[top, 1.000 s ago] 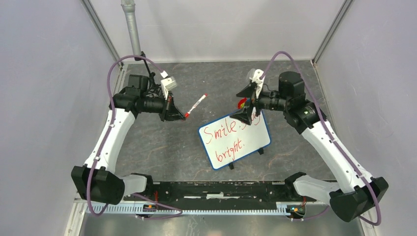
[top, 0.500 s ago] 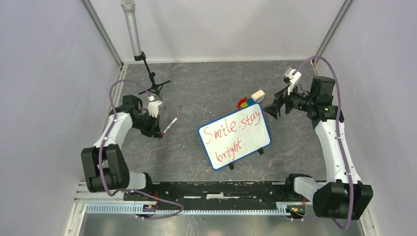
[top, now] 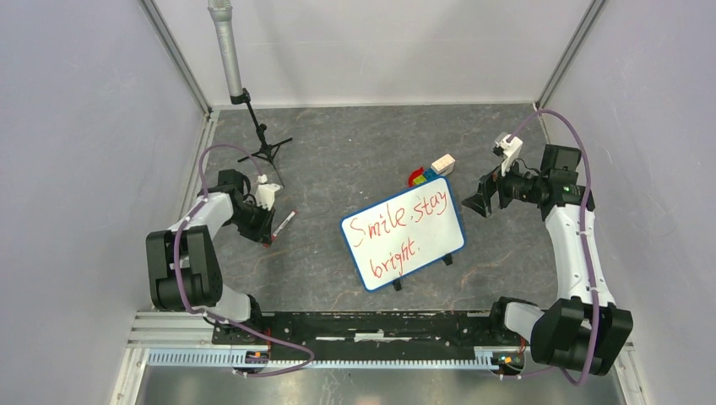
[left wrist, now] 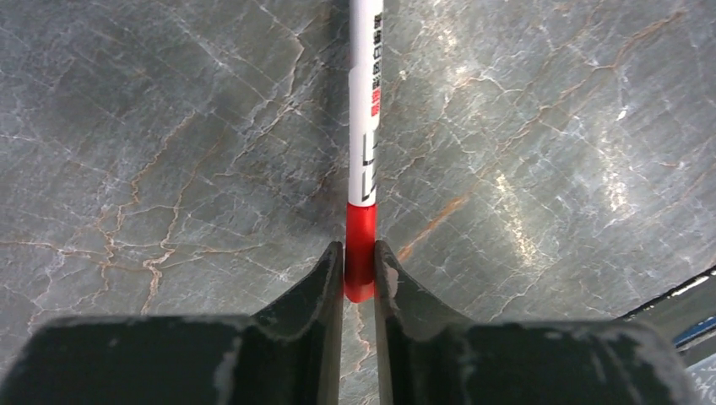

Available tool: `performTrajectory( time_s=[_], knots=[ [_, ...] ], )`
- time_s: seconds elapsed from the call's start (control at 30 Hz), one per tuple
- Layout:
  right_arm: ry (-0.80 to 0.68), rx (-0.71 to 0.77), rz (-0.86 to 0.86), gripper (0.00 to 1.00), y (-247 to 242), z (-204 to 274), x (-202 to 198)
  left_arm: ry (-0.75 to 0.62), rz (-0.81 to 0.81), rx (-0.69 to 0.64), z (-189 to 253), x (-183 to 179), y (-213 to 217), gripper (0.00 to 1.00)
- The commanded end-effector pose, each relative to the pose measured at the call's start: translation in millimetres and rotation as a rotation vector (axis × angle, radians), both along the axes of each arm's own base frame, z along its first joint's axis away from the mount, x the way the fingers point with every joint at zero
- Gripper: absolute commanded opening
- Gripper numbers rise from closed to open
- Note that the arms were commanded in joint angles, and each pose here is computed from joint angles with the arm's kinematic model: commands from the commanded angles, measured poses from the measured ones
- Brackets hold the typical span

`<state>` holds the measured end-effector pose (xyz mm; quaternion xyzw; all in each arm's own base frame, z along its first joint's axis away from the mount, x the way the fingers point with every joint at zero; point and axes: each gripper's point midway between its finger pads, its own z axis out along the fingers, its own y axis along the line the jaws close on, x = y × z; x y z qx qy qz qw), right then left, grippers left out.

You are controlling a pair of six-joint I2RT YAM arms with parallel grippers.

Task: Write a sentence on the whiteboard
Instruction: Place the whiteboard marker at the center of the board, then reset both arms

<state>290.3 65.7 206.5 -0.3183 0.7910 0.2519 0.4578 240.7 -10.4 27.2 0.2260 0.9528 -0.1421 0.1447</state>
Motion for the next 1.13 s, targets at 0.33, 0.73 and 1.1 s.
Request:
performTrajectory(
  time_s=[0.33,0.73,1.1],
  knots=[
    [-0.017,-0.043,0.03,0.98,-9,5,-5,-0.076,-0.035,0.005,22,15,3,0.54],
    [-0.024,-0.097,-0.087,0.98,-81,23,8,-0.266,0.194,-0.162,131,63,22,1.0],
    [0.039,-0.124,-0.171,0.98,-138,3,13,-0.383,0.373,-0.12,163,80,65,1.0]
  ],
)
